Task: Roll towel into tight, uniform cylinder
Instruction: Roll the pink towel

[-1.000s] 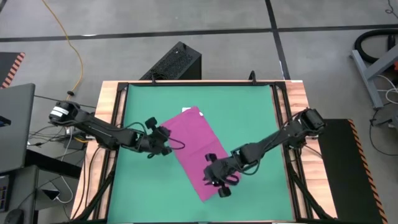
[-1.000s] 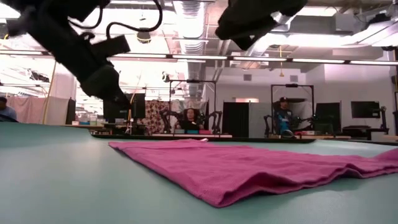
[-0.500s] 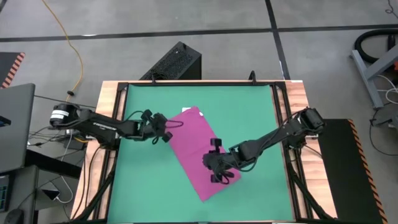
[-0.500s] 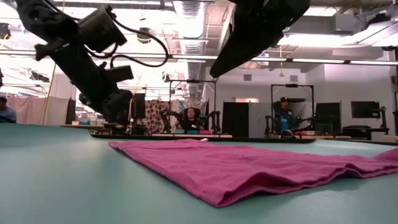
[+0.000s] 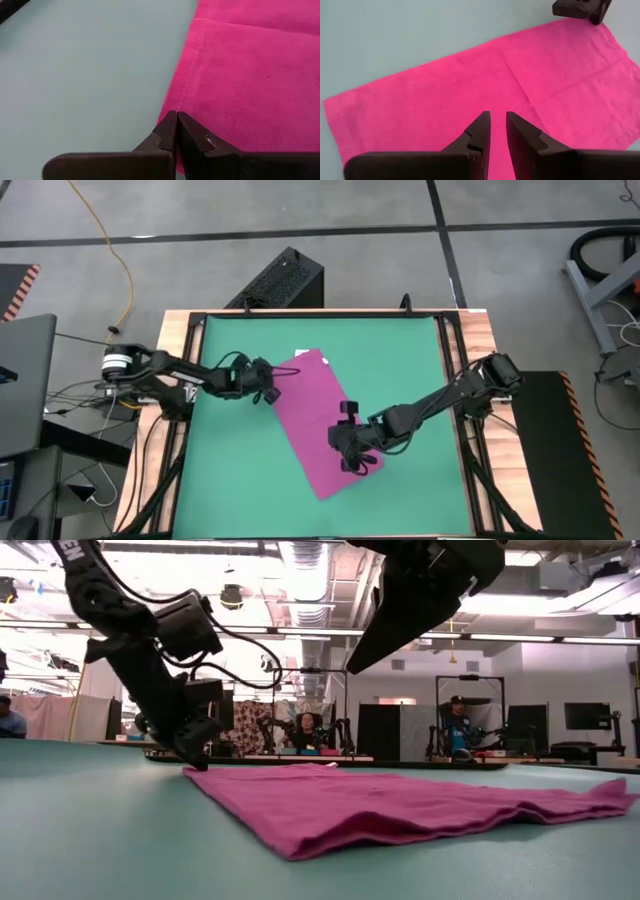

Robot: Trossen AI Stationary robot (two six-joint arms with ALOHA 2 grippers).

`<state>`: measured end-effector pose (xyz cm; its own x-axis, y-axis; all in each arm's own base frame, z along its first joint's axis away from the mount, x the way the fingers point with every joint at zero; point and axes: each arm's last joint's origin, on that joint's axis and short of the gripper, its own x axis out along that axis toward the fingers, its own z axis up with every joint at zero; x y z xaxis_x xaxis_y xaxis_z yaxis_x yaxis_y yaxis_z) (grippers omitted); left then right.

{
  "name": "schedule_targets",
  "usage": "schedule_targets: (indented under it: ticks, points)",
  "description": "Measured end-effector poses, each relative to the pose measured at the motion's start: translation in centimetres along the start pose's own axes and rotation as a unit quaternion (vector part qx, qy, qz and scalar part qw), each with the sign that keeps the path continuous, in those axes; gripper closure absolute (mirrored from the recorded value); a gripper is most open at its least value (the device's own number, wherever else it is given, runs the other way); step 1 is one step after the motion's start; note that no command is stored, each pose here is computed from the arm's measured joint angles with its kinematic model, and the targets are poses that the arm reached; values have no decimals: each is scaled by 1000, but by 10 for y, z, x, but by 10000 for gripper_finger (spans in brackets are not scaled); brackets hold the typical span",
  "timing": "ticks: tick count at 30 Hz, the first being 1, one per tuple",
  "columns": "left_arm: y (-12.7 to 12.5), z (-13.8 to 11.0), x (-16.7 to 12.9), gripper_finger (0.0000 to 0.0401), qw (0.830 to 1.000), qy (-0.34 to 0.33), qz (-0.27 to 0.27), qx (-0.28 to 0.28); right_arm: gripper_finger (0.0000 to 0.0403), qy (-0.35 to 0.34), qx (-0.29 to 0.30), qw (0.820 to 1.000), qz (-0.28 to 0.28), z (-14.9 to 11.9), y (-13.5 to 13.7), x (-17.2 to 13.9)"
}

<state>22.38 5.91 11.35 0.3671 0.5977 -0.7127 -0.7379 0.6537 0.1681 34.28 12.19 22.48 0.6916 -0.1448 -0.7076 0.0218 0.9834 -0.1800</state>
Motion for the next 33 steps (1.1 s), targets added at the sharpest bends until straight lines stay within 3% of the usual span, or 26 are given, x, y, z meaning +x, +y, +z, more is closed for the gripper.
schedule_targets:
  ticks: [12,14,16,18,21,24,29,33]
  points:
    - [20,68,9,401,991,-102,16,89,321,14,31,997,-73,-5,-35,15]
    - [17,75,1,401,990,-100,-10,99,321,14,15,997,-77,-6,-39,18]
    - [8,80,-14,401,988,-100,-72,93,322,19,-17,997,-78,-10,-41,21]
    - [-1,81,-34,401,984,-101,-120,83,329,19,-32,997,-67,-13,-48,26]
    - [-14,72,-66,401,979,-105,-146,92,357,-14,-17,999,-29,-12,-74,38]
    - [-22,62,-98,401,978,-130,-137,90,391,-66,-2,997,-42,-13,-109,49]
    - [-27,50,-135,401,974,-182,-111,72,393,-94,50,989,-103,-13,-170,53]
    - [-28,46,-144,401,973,-200,-98,66,398,-94,79,986,-112,-22,-199,65]
